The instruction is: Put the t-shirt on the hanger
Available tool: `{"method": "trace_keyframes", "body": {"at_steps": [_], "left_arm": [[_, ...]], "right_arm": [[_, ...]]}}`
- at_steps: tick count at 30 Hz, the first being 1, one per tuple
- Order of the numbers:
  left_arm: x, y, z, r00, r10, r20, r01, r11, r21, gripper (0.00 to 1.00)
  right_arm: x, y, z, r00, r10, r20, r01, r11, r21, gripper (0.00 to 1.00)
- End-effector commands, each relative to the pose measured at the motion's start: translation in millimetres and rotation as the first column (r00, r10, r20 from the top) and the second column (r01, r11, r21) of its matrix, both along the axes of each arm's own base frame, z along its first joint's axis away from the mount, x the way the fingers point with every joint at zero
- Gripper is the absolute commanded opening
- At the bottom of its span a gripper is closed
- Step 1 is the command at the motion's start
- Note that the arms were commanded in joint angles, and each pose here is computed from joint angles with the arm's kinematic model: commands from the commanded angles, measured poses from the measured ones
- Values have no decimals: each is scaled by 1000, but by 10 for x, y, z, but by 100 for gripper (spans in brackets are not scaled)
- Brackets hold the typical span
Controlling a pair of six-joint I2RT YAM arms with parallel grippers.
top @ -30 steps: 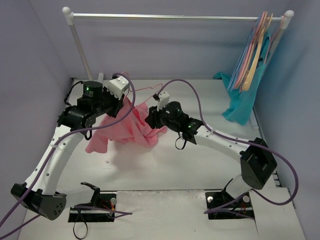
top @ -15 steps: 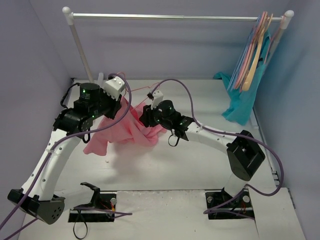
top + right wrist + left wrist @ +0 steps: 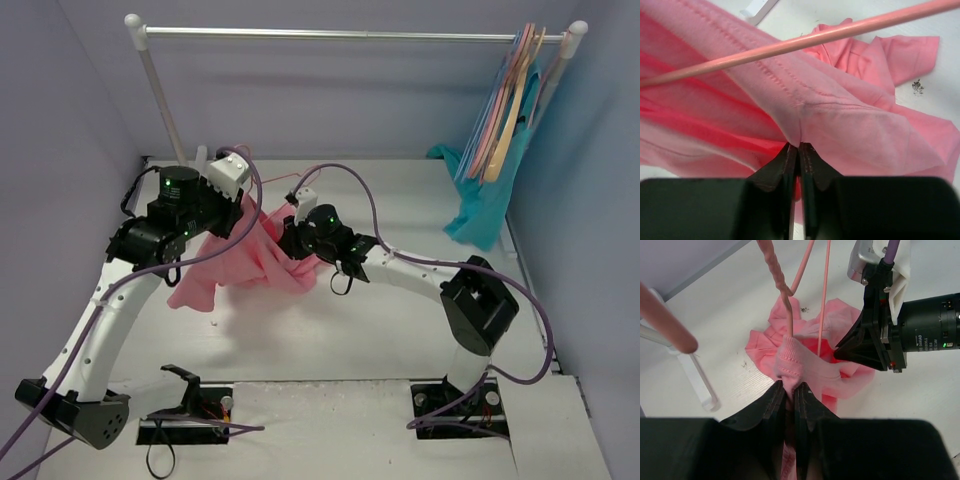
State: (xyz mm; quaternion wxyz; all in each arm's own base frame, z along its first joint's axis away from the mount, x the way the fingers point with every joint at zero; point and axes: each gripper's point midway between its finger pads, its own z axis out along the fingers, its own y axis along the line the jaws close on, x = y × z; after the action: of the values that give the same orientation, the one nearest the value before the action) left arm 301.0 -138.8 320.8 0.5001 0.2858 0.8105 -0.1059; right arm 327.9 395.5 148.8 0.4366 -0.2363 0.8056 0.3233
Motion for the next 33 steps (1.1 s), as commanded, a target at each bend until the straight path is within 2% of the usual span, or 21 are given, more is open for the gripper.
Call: {"method": "trace_keyframes", "body": {"at_steps": [1, 2, 8, 13, 21, 26, 30, 33], "left_arm": [[-64, -38, 397, 993, -14, 120, 22, 998, -66, 0], [-95, -28, 373, 994, -16, 110, 23, 998, -63, 0], [-314, -3, 272, 992, -62, 114, 69, 996, -56, 0], [-454, -1, 213, 988, -99, 118, 106, 993, -55, 0], [-564, 72, 105, 987, -123, 104, 123, 992, 1, 0], [-514, 192, 35, 994, -73, 85, 69, 996, 56, 0], [-321, 177, 123, 995, -22, 101, 18, 999, 41, 0], [-81, 151, 361, 987, 44, 154, -44, 999, -2, 0]], "right_arm": [[270, -107, 379, 993, -66, 94, 61, 997, 56, 7], [325, -178, 377, 992, -80, 99, 76, 996, 48, 0], [768, -886, 539, 972, -191, 139, 187, 982, 35, 0], [926, -1157, 619, 966, -201, 162, 204, 979, -5, 0], [1265, -1632, 860, 940, -277, 198, 282, 959, 1, 0], [1250, -1625, 1118, 939, -239, 246, 250, 968, -16, 0], [1110, -1418, 1463, 935, -170, 311, 184, 983, -14, 0], [953, -1253, 1644, 936, -130, 328, 141, 990, -8, 0]]}}
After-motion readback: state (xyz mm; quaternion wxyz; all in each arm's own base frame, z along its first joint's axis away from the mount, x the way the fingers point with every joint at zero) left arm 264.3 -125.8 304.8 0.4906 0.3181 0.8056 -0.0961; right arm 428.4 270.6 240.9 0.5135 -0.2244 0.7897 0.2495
